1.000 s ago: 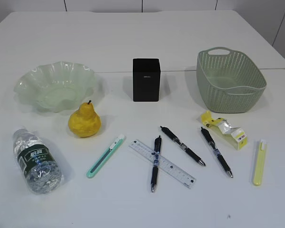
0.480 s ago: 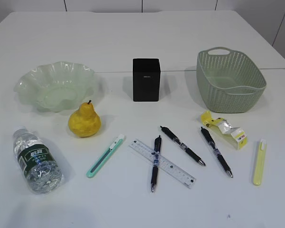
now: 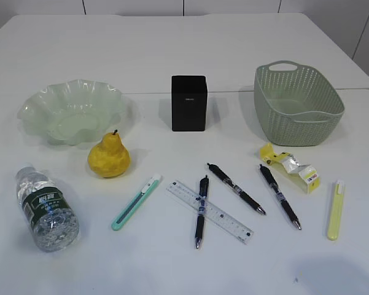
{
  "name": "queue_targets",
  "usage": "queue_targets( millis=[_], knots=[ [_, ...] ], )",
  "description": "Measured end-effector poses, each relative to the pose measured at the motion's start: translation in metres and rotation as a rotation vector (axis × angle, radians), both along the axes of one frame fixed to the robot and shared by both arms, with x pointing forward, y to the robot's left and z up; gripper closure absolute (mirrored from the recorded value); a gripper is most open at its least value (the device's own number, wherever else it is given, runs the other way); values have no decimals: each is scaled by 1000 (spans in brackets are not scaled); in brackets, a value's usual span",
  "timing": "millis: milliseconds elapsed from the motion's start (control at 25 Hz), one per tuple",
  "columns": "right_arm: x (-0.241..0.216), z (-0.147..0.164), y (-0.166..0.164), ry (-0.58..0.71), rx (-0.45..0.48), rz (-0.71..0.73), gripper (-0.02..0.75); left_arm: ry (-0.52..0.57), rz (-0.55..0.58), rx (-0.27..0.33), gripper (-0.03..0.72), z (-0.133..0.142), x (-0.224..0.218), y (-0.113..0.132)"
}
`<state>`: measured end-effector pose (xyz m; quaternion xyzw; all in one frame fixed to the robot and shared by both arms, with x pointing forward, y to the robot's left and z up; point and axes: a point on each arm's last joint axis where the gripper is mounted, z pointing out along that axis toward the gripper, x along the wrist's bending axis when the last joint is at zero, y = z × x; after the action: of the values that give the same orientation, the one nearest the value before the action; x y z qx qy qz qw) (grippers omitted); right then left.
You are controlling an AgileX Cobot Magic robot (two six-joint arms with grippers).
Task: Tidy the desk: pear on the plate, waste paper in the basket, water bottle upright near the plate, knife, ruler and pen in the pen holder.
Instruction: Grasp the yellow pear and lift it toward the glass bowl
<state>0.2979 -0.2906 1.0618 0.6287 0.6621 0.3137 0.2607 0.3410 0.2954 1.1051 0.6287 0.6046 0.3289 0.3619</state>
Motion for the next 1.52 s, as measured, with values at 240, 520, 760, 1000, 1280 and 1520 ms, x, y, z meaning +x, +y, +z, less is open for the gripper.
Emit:
queue_targets(
  millis=[240, 520, 760, 1000, 1280, 1520],
  knots=[
    [25, 14, 1, 37, -18, 31, 309, 51, -86, 16, 258, 9, 43, -14],
    [47, 14, 4, 80, 25, 42, 309, 109, -206, 87, 258, 23, 105, -44],
    [59, 10, 8, 133, 72, 59, 309, 232, -276, 118, 258, 24, 166, -79],
    [71, 0, 9, 231, 88, 64, 309, 371, -338, 156, 258, 16, 223, -121],
    [87, 8, 9, 317, 82, 78, 309, 473, -430, 220, 252, -29, 257, -175],
    [102, 9, 9, 360, 79, 80, 309, 578, -402, 298, 202, -77, 269, -193]
  ],
)
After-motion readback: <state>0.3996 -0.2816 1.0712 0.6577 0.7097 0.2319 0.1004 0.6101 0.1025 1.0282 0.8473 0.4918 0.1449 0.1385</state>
